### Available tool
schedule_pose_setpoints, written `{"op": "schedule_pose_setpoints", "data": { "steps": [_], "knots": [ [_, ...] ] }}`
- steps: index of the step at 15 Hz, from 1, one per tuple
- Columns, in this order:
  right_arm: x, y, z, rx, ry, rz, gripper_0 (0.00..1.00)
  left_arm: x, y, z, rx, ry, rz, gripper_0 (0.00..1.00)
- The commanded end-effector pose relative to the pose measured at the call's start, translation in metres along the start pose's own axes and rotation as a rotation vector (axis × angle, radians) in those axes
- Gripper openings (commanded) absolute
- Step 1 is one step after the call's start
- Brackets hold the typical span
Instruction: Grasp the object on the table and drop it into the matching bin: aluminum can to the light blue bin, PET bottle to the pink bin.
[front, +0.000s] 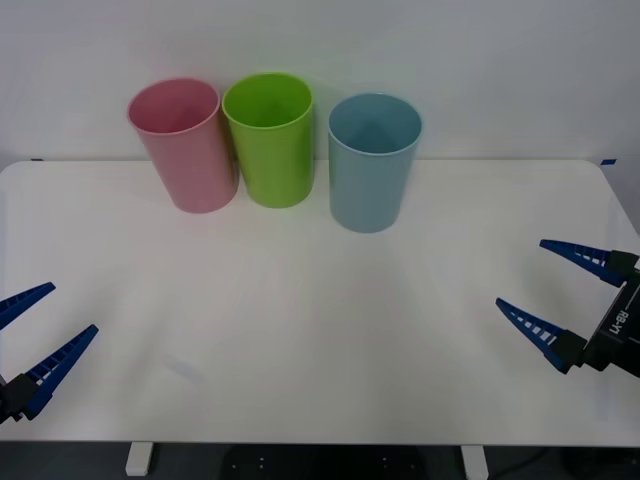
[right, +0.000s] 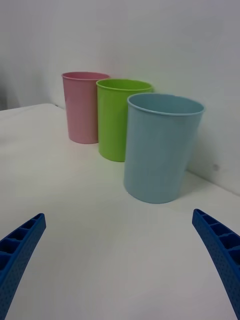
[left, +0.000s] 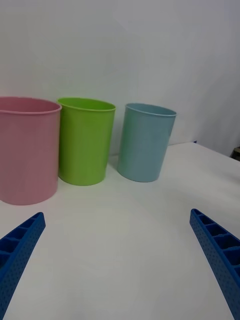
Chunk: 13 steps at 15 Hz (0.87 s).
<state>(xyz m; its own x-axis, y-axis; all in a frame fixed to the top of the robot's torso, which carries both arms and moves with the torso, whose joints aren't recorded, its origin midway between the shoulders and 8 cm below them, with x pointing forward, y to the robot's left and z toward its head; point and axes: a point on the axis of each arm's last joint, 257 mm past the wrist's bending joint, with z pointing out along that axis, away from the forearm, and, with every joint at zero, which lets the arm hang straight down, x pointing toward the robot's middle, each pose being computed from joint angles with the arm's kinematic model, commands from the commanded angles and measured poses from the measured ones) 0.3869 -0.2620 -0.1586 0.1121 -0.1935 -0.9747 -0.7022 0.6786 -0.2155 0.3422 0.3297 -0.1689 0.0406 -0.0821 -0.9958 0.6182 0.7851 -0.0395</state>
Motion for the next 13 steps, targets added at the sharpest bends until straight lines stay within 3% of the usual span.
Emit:
{"op": "schedule_pose_setpoints", "data": {
  "steps": [1,6,13],
  "knots": [
    [0.004,0.009,-0.008,-0.001,0.009,0.016,1.0,0.0,0.0,0.0,0.0,0.0,0.0,1.0],
    [0.015,0.025,-0.02,-0.008,0.021,0.065,1.0,0.0,0.0,0.0,0.0,0.0,0.0,1.0],
    [0.02,0.031,-0.023,-0.014,0.029,0.073,1.0,0.0,0.0,0.0,0.0,0.0,0.0,1.0]
  ]
}}
